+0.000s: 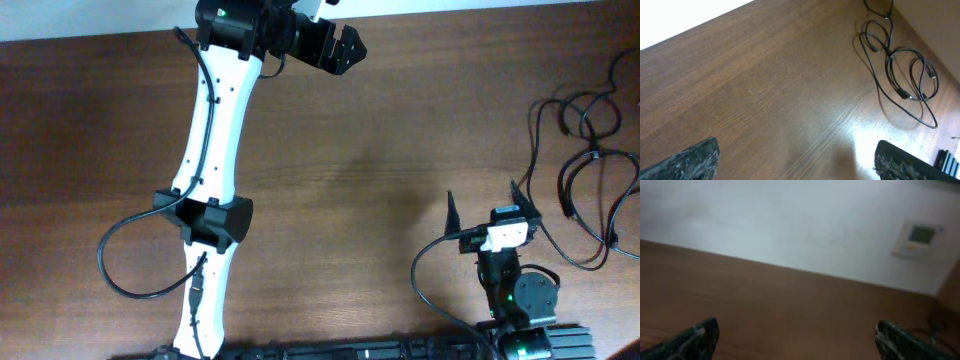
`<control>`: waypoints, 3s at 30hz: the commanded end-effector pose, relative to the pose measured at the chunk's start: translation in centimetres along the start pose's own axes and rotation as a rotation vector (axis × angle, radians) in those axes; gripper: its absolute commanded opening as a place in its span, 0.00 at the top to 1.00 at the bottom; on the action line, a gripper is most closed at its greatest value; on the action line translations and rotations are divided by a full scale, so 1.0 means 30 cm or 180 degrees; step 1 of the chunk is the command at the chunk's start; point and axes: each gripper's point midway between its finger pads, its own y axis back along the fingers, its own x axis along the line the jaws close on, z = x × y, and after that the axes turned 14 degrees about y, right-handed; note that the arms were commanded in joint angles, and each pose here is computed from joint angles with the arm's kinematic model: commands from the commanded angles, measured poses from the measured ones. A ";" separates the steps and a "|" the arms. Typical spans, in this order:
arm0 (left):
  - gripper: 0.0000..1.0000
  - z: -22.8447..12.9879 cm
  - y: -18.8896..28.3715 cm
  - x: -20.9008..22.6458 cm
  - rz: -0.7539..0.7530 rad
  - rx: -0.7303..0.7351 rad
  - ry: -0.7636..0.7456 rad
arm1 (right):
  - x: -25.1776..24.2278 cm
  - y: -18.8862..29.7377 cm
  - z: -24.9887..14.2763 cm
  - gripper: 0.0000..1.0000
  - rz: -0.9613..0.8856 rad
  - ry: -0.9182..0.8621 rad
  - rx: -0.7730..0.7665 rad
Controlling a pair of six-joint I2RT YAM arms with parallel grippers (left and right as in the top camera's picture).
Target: Untangle cables
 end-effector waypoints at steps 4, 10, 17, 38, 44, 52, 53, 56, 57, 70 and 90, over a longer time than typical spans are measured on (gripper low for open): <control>0.01 0.014 0.016 -0.014 0.0001 -0.0062 -0.0106 | -0.020 0.007 -0.096 0.01 -0.0127 -0.0093 0.0374; 0.01 0.014 0.016 -0.014 0.0001 -0.0062 -0.0106 | -0.059 0.011 -0.107 0.01 -0.0380 -0.0626 0.0408; 0.01 0.014 0.016 -0.014 0.0001 -0.0062 -0.0106 | -0.057 0.011 -0.105 0.01 -0.0369 -0.0623 0.0403; 0.01 -0.054 0.064 0.079 0.0616 0.0183 -0.0345 | -0.057 0.011 -0.105 0.01 -0.0369 -0.0623 0.0403; 0.01 0.056 0.296 -0.029 0.0915 -0.0473 -0.0701 | -0.057 0.011 -0.105 0.01 -0.0369 -0.0623 0.0403; 0.01 -0.149 0.397 0.041 0.1380 -0.0788 -0.0754 | -0.057 0.011 -0.105 0.01 -0.0369 -0.0623 0.0403; 0.01 -0.199 0.411 0.052 0.1435 -0.0880 -0.0773 | -0.057 0.011 -0.105 0.01 -0.0369 -0.0623 0.0403; 0.01 -0.318 0.443 0.068 0.1498 -0.1121 -0.0831 | -0.057 0.011 -0.105 0.01 -0.0369 -0.0623 0.0403; 0.01 -0.387 0.466 0.075 0.1532 -0.1303 -0.0873 | -0.057 0.011 -0.105 0.01 -0.0369 -0.0623 0.0403; 0.01 -0.807 0.602 0.199 0.1499 -0.3383 -0.0808 | -0.057 0.011 -0.105 0.01 -0.0369 -0.0623 0.0403; 0.01 -1.019 0.546 0.409 0.1889 -0.3111 0.0078 | -0.057 0.011 -0.105 0.01 -0.0369 -0.0623 0.0403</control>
